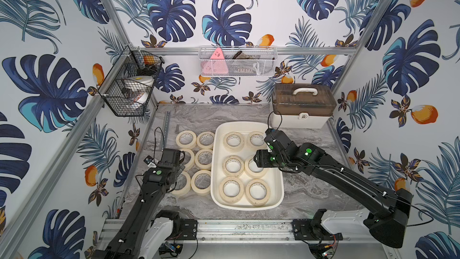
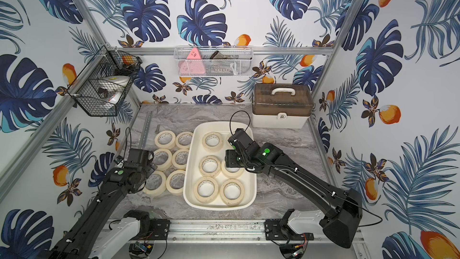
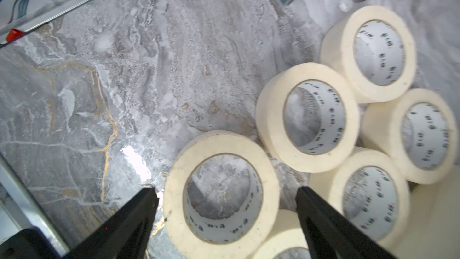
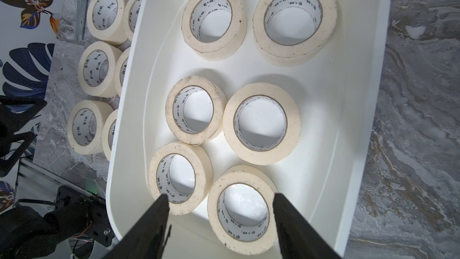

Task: Take out the art tape in the storage box
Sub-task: Place the art tape at the center of the board, then pick up the art tape from the storage box, then place the art tape at the center of the board.

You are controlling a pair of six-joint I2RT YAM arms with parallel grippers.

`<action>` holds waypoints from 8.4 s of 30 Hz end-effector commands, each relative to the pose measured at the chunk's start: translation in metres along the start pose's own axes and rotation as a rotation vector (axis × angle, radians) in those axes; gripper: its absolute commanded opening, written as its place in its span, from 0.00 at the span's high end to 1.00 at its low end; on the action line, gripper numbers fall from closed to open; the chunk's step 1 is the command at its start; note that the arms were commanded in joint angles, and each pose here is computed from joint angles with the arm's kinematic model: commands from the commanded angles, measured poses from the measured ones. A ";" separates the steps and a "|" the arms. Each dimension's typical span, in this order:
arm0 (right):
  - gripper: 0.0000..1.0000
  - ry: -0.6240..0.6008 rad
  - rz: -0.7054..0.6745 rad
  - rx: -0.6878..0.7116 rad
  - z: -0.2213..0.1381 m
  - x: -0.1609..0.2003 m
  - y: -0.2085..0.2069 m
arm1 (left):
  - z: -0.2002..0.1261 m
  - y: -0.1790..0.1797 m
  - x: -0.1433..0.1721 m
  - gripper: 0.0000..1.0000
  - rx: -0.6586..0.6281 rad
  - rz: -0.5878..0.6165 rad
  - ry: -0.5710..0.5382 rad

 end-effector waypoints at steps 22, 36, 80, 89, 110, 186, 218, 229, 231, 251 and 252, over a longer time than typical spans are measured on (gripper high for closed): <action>0.19 0.038 0.061 0.179 0.020 0.025 -0.068 | -0.080 -0.237 0.093 0.04 0.399 0.677 0.116; 0.18 0.037 0.128 0.171 0.028 0.034 -0.079 | -0.019 -0.270 0.146 0.07 0.286 0.705 0.233; 0.30 -0.007 0.238 0.044 0.103 -0.063 -0.052 | 0.085 -0.279 0.160 0.64 0.204 0.577 0.240; 0.30 -0.025 0.264 0.056 0.080 -0.065 -0.075 | 0.067 -0.287 0.149 0.85 0.253 0.599 0.207; 0.30 -0.127 0.248 0.070 0.001 -0.075 -0.104 | -0.096 -0.336 0.182 0.98 0.455 0.927 0.079; 1.00 -0.059 0.539 0.537 0.097 -0.044 -0.287 | -0.166 -0.304 0.157 0.03 0.672 0.858 0.118; 0.71 0.001 0.537 0.497 0.153 -0.053 -0.293 | -0.116 -0.300 0.159 0.03 0.584 0.849 0.179; 0.59 -0.006 0.519 0.479 0.132 -0.061 -0.285 | -0.109 -0.296 0.155 0.03 0.572 0.836 0.184; 0.56 -0.008 0.507 0.474 0.123 -0.063 -0.282 | -0.106 -0.297 0.153 0.03 0.570 0.831 0.186; 0.36 -0.054 0.416 0.268 0.027 -0.070 -0.221 | -0.029 -0.329 0.196 0.10 0.519 0.847 0.230; 0.36 -0.055 0.410 0.265 0.024 -0.069 -0.220 | -0.024 -0.331 0.199 0.10 0.522 0.848 0.236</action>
Point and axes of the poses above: each gripper's point midway between its finger pads, its own z axis out along the fingers, its own y axis along the line the jaws close on, x = y × z, the point moved 2 cm from there along -z, back along the fingers, and after that the axes turned 4 degrees about -z, right-handed, at the moved point
